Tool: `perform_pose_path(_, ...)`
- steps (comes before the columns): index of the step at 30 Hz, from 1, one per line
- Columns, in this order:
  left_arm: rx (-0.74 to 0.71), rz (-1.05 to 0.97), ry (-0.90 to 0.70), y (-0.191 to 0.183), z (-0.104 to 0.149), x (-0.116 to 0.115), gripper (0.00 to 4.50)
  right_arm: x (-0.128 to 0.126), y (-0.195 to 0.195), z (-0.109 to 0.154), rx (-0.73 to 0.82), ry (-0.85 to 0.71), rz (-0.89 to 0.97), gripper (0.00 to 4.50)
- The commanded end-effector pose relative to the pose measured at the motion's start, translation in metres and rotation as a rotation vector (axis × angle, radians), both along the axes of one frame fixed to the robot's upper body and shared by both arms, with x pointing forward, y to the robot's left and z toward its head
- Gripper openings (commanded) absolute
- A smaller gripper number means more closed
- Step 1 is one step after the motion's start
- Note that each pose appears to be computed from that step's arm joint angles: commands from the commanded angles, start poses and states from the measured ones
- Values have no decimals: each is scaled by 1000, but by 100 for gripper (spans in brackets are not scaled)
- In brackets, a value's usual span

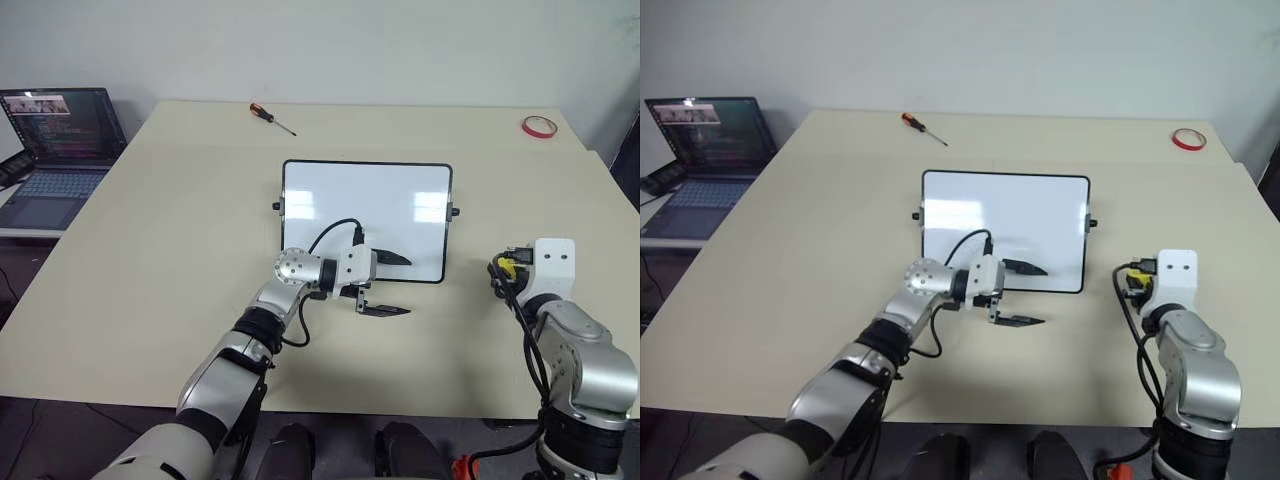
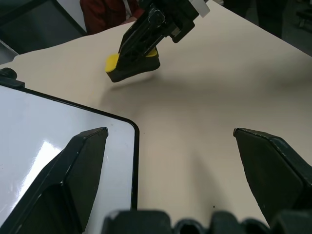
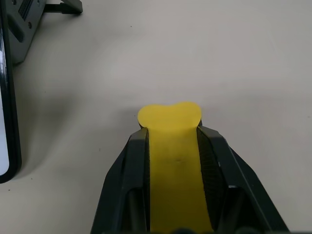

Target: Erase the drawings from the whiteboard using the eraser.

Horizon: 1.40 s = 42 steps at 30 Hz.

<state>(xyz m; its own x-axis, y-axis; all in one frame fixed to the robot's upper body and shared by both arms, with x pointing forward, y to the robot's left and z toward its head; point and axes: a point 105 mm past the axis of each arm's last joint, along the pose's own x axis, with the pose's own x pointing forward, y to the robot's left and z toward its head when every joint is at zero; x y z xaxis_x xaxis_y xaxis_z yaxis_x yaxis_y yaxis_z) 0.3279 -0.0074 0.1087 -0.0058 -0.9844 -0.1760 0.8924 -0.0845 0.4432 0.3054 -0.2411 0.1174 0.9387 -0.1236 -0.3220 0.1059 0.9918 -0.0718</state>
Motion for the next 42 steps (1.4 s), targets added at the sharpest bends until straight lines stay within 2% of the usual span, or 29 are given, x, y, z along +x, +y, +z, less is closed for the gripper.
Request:
perform_pose_path(1, -30, -2, -37, -3, 11, -1, 450, 1, 1, 7, -10, -35, 10, 109)
perform_pose_path(32, -6, 8, -67, 1, 13, 1, 450, 8, 1, -7, 17, 3, 15, 109)
perform_pose_path(36, -6, 6, -68, 0, 14, 1, 450, 7, 0, -7, 18, 2, 14, 223)
perform_pose_path(42, -6, 4, -68, -1, 14, 1, 450, 8, -1, -5, 13, -1, 13, 447)
